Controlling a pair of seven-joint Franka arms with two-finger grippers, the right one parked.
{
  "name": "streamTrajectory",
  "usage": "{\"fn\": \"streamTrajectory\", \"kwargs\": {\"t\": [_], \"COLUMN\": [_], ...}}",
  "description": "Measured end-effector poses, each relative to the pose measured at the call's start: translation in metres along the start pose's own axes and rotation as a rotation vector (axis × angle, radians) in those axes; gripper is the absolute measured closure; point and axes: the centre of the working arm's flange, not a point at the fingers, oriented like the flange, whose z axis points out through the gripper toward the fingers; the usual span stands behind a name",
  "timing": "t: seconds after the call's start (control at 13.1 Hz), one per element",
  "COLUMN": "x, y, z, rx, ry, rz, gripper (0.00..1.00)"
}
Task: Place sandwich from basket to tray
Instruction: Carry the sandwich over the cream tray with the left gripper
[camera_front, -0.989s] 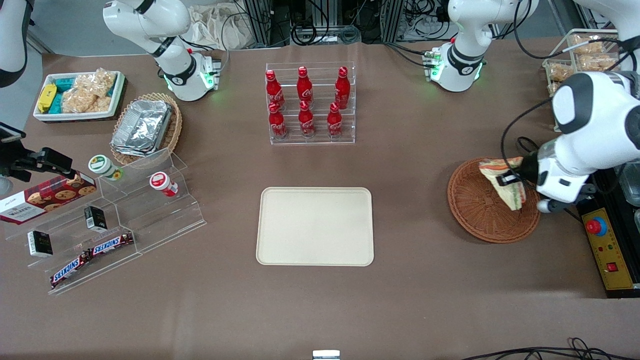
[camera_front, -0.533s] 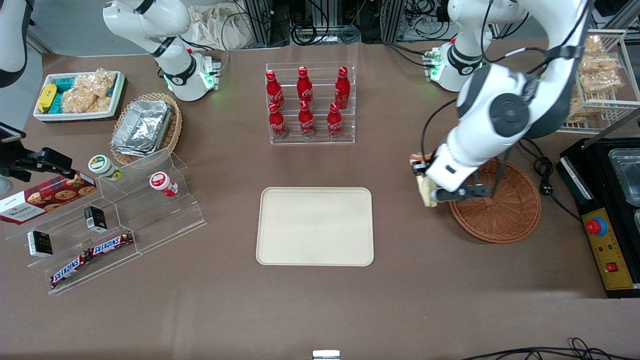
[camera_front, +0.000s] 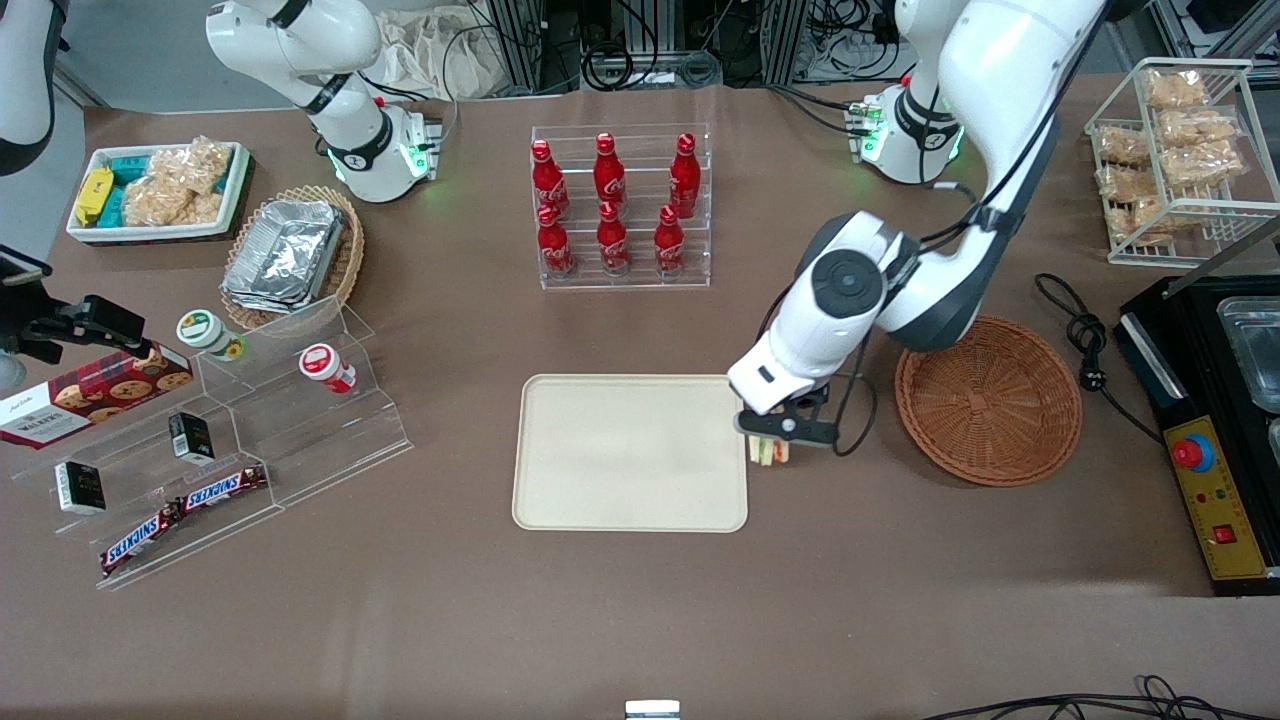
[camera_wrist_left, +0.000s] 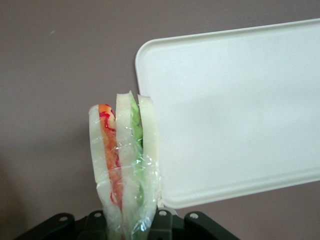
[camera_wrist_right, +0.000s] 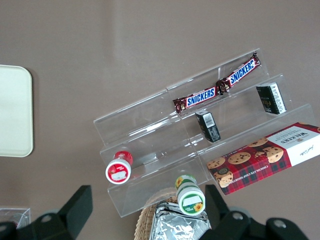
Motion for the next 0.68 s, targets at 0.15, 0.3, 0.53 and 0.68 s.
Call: {"fn": "streamTrajectory", "kwargs": {"t": [0.15, 0.3, 0.53, 0.68], "x": [0.014, 0.022, 0.017, 0.013], "y": [0.015, 0.026, 0.039, 0.038], "z": [0.026, 0.047, 0.071, 0.092], "rx": [-0.017, -0.05, -0.038, -0.011], "ry": [-0.003, 0.017, 0.019, 0.006], "rz": [-0.036, -0.051, -0.01, 0.009], "gripper": [0.79, 0.79, 0.79, 0.63]}}
